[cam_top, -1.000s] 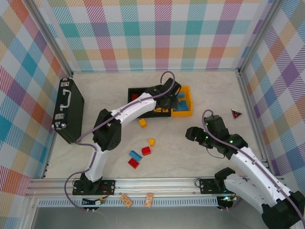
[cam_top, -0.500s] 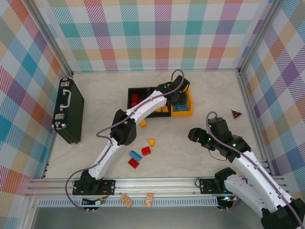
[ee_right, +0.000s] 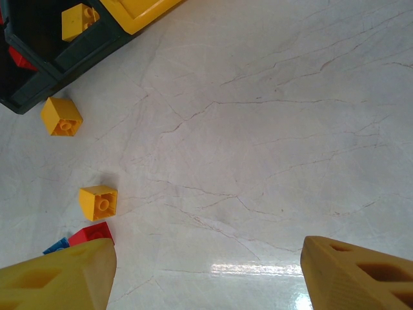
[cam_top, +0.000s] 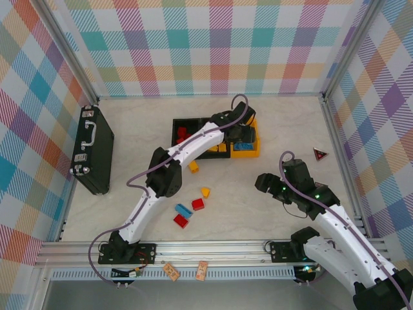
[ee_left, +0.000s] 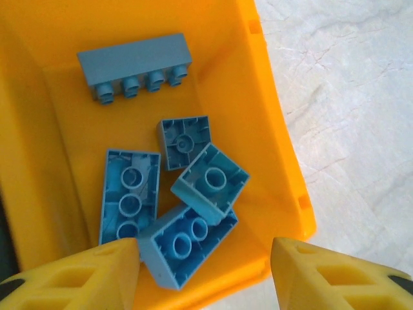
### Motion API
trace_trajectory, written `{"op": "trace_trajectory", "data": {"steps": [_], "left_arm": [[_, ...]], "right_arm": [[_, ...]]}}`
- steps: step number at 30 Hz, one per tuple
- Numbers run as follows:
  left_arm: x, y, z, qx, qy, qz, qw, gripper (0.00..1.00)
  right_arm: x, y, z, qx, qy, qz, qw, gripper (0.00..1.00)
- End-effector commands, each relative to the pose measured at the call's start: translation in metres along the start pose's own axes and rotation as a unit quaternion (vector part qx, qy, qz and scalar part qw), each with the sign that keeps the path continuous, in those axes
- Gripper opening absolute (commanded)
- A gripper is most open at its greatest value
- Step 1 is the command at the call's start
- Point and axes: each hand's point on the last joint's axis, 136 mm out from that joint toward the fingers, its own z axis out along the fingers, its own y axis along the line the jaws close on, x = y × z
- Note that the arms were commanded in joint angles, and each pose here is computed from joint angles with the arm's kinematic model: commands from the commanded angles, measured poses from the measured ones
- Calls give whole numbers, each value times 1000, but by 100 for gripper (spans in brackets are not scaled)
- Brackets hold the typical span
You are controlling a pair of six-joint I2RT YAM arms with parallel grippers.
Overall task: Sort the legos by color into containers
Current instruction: Place the lego in the container, then pick up the lego from the middle-left of the table.
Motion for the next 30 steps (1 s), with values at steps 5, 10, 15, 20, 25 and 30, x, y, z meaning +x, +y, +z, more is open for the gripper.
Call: {"op": "trace_trajectory", "data": {"steps": [5,10,15,20,25,30], "left_arm": [[-12,-21,-88,59,-47,4,997,56],[5,0,-117,51,-59,2,997,56],[33,27,-136,33,-53,-1,998,57],[67,54,-151,21,-34,-1,999,57],[116,83,-161,3,20,27,999,57],[161,116,-180,-24,74,94,993,63]], "right_arm": [[-5,4,-3,4,1,-5,1000,76],[-8,10,0,1,11,-15,1000,76],[-7,21,7,-15,31,-25,999,75],[-3,30,12,-33,52,-37,997,75],[9,42,17,-68,89,-58,992,75],[29,57,16,-123,145,-71,979,76]]}}
